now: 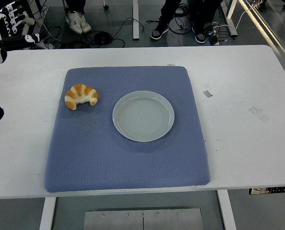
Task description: Place the bread on the table
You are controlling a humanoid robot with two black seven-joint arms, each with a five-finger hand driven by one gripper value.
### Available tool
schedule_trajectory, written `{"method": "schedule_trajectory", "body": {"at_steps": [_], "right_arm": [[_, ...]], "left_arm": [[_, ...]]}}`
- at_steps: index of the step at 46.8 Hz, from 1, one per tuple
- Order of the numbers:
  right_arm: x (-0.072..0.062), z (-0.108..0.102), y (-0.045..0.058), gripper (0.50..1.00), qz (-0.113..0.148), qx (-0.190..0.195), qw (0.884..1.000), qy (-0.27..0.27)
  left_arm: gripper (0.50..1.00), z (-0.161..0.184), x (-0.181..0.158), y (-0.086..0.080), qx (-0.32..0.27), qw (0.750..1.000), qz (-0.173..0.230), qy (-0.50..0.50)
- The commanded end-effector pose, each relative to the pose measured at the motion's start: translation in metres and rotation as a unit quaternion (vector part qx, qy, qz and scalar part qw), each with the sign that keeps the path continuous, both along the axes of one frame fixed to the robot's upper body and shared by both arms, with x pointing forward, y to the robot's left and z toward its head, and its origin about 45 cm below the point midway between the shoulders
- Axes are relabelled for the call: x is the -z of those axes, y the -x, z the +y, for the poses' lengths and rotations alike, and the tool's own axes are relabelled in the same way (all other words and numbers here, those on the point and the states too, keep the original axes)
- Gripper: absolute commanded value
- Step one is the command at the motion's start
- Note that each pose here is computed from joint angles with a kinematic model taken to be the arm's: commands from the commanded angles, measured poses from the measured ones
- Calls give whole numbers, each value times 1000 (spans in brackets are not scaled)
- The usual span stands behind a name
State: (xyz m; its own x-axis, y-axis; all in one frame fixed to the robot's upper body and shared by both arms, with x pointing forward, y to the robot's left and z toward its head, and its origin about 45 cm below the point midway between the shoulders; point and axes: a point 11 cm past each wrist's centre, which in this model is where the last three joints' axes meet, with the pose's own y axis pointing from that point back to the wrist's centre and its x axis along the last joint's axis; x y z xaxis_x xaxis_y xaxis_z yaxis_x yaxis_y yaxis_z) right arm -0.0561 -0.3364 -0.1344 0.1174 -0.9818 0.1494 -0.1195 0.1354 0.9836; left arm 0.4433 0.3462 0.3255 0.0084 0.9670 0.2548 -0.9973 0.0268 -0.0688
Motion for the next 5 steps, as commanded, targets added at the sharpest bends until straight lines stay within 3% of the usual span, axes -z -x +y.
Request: {"method": "schedule_trajectory", "body": {"at_steps": [1, 5], "right_arm": [[0, -1, 0, 1000, 0, 0, 1000, 1], [0, 0, -2, 1000, -3, 5, 1000, 0]], "left_arm": [[943, 0, 1, 0, -1, 1000, 3, 6], [948, 3, 0, 0, -4, 1000, 4, 11]]}}
